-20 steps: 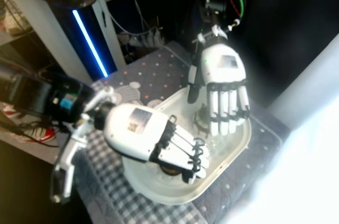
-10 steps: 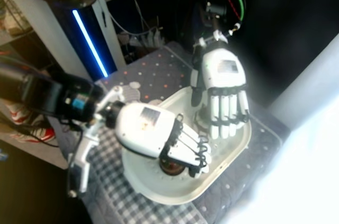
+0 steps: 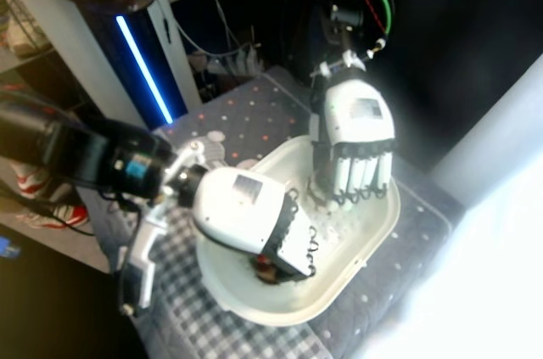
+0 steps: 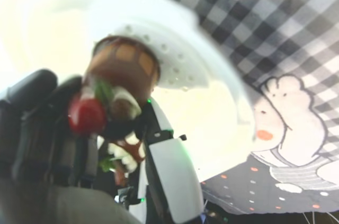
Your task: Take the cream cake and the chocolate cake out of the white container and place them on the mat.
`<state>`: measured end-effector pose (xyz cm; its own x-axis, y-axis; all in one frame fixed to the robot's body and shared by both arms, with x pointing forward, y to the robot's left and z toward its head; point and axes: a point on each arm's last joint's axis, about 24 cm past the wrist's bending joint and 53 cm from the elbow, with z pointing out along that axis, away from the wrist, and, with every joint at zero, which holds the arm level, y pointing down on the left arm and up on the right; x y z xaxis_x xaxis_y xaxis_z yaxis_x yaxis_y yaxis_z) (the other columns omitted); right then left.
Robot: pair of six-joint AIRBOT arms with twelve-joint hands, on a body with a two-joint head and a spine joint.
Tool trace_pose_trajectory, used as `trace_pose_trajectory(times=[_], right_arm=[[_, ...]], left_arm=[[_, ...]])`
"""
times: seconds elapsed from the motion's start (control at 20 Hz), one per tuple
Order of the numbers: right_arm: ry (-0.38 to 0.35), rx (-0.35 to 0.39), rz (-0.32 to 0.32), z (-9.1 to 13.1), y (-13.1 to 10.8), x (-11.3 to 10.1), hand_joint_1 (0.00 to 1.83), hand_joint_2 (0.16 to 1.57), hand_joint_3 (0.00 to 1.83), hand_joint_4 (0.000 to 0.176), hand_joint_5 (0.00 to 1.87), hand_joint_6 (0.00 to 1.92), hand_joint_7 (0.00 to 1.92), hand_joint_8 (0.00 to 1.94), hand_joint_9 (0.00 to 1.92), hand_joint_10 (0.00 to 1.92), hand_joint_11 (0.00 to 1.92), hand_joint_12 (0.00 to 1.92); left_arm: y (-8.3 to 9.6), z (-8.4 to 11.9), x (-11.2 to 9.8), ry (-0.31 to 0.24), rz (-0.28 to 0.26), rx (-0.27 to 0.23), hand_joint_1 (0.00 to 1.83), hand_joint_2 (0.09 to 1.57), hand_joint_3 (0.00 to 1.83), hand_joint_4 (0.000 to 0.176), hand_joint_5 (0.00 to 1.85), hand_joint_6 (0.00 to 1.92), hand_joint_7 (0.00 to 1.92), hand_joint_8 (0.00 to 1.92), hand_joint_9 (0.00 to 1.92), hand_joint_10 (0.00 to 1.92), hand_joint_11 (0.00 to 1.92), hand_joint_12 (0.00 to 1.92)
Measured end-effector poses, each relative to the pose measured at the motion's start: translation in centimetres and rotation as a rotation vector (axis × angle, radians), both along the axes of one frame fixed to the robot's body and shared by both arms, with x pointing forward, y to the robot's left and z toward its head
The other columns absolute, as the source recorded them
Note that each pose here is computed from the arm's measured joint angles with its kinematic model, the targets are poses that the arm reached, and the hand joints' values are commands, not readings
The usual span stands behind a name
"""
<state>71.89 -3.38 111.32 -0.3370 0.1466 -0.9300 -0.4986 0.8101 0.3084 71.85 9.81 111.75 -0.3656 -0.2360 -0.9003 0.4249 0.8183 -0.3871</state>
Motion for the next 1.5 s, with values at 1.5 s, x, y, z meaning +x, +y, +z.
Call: trace_pose_trajectory(times=[1.5], right_arm=[[-0.307, 0.09, 0.074, 7.3, -3.2, -16.6, 1.28, 1.07, 0.0, 0.0, 1.14, 0.57, 1.05, 1.1, 0.58, 1.25, 0.31, 1.69]], left_arm=[[1.9, 8.0, -13.7, -0.267, -0.084, -0.123, 1.34, 1.21, 0.0, 0.0, 0.64, 1.33, 0.76, 1.22, 0.86, 1.4, 0.76, 1.33]])
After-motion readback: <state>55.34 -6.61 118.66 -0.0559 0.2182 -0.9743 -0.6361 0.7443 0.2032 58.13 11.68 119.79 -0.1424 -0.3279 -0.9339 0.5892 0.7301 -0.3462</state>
